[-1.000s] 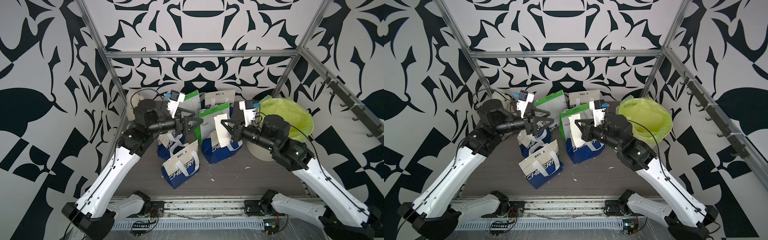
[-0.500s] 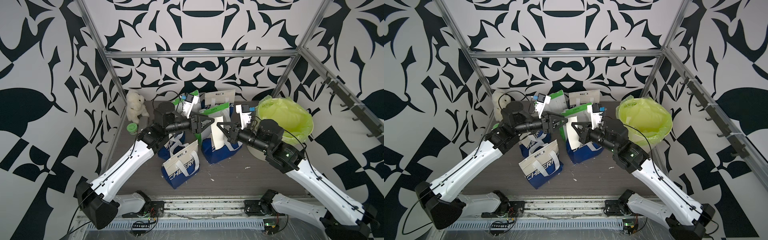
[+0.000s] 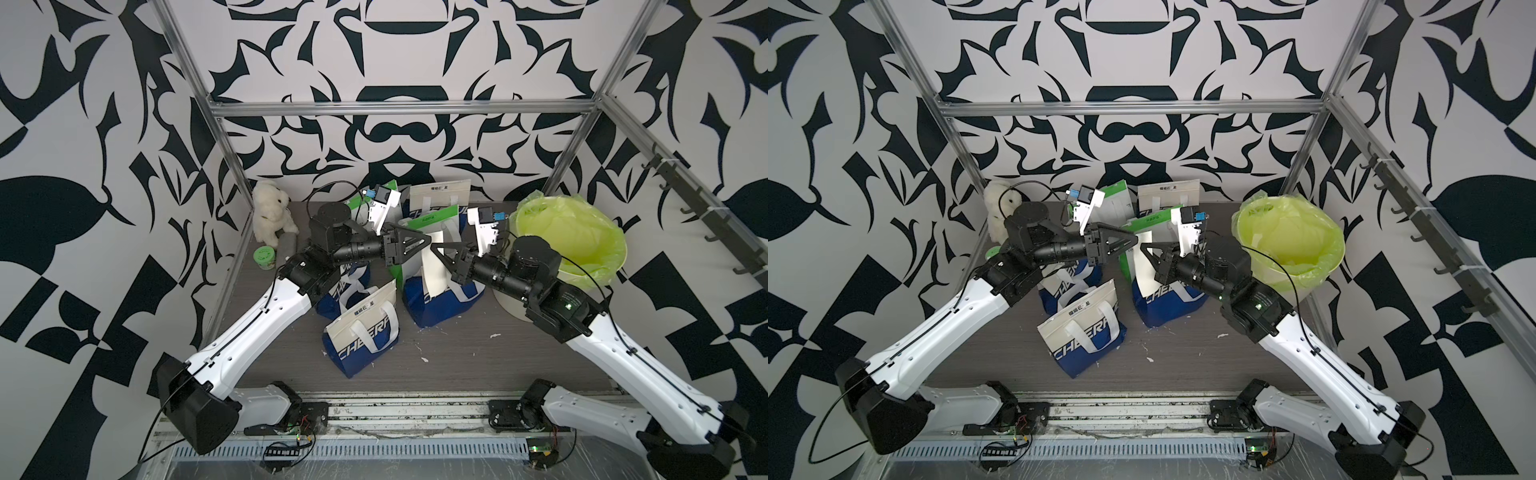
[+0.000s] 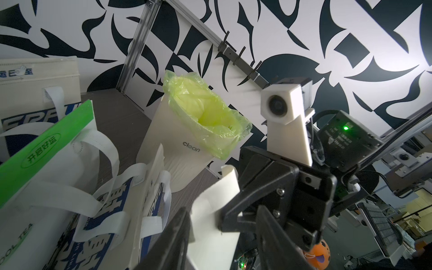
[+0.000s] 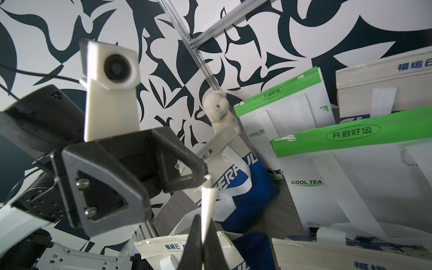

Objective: Shred takeout receipts and throw away
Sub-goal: Shred the takeout receipt.

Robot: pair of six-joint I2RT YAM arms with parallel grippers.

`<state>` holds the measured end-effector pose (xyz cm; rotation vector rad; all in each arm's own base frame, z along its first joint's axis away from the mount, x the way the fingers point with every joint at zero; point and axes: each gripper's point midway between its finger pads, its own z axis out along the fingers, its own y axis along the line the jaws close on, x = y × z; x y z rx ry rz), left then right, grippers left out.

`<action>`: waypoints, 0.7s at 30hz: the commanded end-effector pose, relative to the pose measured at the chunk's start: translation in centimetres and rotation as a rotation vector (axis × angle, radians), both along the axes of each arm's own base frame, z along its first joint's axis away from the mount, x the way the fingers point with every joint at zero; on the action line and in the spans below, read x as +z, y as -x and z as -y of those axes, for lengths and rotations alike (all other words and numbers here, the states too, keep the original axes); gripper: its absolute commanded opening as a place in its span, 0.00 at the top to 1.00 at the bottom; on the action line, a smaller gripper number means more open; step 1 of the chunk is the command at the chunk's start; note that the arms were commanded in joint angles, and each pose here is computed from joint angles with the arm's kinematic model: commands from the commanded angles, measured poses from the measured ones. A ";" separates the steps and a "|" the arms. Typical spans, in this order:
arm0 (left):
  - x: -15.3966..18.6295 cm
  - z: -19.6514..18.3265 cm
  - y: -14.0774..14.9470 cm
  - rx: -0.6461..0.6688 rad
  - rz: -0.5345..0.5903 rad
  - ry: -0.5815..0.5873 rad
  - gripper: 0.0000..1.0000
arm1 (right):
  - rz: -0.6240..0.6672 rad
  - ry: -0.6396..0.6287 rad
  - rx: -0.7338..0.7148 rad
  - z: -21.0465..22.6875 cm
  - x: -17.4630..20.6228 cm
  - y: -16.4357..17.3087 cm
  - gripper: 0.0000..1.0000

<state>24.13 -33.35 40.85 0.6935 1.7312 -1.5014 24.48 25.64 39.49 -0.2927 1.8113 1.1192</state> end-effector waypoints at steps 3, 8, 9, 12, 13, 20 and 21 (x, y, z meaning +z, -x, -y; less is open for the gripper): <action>-0.5 1.0 0.1 -0.054 -0.050 -0.004 0.58 | 0.090 -0.068 -0.005 0.3 3.9 0.2 1.00; -0.7 1.0 -0.3 -0.042 -0.071 -0.003 0.52 | 0.095 -0.073 0.003 0.3 4.3 0.4 1.00; -0.8 1.0 -0.3 -0.039 -0.071 -0.002 0.48 | 0.096 -0.073 0.003 0.3 4.4 0.5 1.00; -0.5 0.8 -0.2 -0.028 -0.058 0.012 0.41 | 0.099 -0.068 0.003 0.5 4.5 0.7 1.00; -0.4 0.7 -0.2 -0.026 -0.056 0.017 0.40 | 0.100 -0.068 0.005 0.5 4.5 0.7 1.00; 0.4 1.1 0.7 -0.096 -0.071 0.063 0.58 | 0.096 -0.064 0.006 0.5 4.4 0.7 1.00; 0.6 1.1 0.9 -0.105 -0.072 0.068 0.63 | 0.096 -0.063 0.006 0.4 4.4 0.7 1.00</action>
